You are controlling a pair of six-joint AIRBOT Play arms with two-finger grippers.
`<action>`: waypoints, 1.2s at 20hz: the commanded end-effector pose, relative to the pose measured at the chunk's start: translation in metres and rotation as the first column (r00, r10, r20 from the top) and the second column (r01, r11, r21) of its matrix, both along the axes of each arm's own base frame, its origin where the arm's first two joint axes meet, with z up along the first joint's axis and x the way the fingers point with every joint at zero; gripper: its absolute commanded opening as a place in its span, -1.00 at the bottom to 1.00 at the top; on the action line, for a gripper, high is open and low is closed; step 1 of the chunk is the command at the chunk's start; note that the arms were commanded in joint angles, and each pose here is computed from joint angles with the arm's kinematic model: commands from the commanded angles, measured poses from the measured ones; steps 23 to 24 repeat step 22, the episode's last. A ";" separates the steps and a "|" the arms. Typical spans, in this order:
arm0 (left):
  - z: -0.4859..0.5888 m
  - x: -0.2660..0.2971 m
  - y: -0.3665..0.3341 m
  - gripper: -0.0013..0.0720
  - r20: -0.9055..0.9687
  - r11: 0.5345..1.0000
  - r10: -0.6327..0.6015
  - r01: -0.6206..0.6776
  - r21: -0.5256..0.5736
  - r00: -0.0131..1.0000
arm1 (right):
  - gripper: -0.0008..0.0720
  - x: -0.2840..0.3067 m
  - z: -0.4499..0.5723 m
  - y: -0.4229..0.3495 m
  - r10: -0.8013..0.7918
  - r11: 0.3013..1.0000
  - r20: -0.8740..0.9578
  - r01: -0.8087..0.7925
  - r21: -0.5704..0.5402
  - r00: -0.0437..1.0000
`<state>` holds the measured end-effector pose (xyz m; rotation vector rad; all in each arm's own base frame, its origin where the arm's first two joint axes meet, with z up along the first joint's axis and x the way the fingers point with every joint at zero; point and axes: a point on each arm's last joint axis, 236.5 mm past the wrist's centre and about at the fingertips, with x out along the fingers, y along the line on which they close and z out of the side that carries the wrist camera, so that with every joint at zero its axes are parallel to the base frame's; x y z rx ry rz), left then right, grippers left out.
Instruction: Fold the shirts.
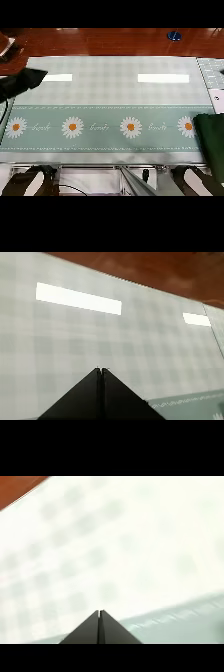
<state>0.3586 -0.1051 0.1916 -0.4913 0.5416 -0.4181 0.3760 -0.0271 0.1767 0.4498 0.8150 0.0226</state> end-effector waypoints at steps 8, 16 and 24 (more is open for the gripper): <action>-0.132 0.023 0.012 -0.91 -0.314 0.854 0.031 0.138 0.502 0.949 | -0.92 -0.004 -0.196 0.086 0.118 0.904 -0.595 -0.334 -0.267 0.795; -0.130 0.027 0.012 -0.91 -0.295 0.856 0.034 0.124 0.501 0.955 | -0.92 -0.005 -0.195 0.088 0.119 0.907 -0.596 -0.331 -0.260 0.794; -0.130 0.027 0.012 -0.91 -0.295 0.856 0.034 0.124 0.501 0.955 | -0.92 -0.005 -0.195 0.088 0.119 0.907 -0.596 -0.331 -0.260 0.794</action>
